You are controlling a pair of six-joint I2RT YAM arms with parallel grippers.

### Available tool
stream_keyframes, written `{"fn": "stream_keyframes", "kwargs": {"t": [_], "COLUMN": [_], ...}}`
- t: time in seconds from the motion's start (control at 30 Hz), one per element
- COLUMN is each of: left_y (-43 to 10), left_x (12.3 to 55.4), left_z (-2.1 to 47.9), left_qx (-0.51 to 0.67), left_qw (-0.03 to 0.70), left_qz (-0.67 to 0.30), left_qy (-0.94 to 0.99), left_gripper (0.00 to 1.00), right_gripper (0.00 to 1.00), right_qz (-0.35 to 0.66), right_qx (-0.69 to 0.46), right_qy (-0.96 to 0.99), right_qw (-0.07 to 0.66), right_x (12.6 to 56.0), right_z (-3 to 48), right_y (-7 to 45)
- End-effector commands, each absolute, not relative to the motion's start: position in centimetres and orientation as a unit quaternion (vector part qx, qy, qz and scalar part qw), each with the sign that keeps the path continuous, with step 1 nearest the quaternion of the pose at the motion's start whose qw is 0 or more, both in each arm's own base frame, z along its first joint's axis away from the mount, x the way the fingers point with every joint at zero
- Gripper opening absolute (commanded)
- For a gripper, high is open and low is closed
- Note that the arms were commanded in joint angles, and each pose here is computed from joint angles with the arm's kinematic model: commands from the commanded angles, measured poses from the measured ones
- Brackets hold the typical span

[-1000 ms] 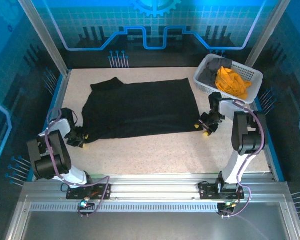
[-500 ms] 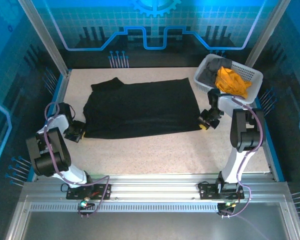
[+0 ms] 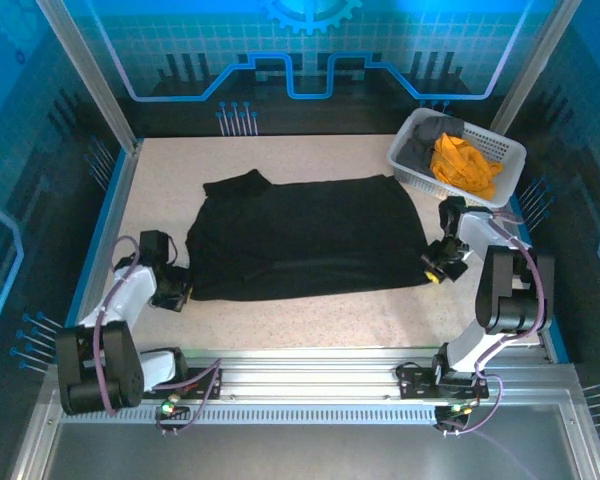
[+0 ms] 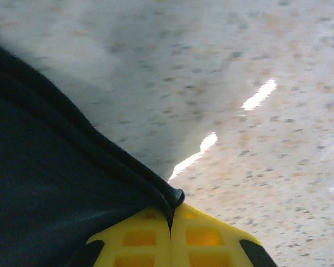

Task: Fold and stack the t-shirts

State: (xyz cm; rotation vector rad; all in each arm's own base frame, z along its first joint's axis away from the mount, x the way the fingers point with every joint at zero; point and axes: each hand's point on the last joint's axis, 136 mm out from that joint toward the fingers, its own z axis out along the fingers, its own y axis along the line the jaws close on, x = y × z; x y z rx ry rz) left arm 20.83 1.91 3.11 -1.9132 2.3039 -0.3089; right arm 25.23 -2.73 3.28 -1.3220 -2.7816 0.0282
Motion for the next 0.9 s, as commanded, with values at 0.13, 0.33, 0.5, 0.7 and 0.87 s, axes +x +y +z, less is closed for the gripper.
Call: {"fn": "stream_keyframes", "kwargs": {"t": [0.13,0.33,0.5,0.7,0.87], "left_y": [1.5,2.8,1.8,-7.1,-12.2], "left_x": [16.5,17.1,19.3,23.7,24.2], "left_z": [2.2,5.9,9.8,10.2,7.2], "left_qx": [-0.702,-0.696,-0.674,-0.599,-0.616], "left_qw": [0.051,0.106,0.146,0.111,0.081], "left_qz": [-0.085,-0.081,-0.122,-0.245,-0.273], "left_qy": [0.706,0.705,0.713,0.754,0.735], "left_gripper": [0.17,0.48,0.5,0.57,0.6], "right_gripper": [0.04,0.53,0.61,0.63,0.66], "right_qz": [0.011,-0.007,-0.091,-0.294,-0.383], "right_qx": [-0.45,-0.413,-0.293,-0.054,0.03], "right_qy": [-0.892,-0.91,-0.943,-0.941,-0.915], "right_qw": [0.044,-0.03,-0.126,-0.156,-0.121], "right_x": [22.9,25.8,30.8,33.0,30.7], "right_z": [3.0,7.0,11.9,15.9,16.5], "right_y": [-3.6,-3.2,2.1,17.3,24.1]}}
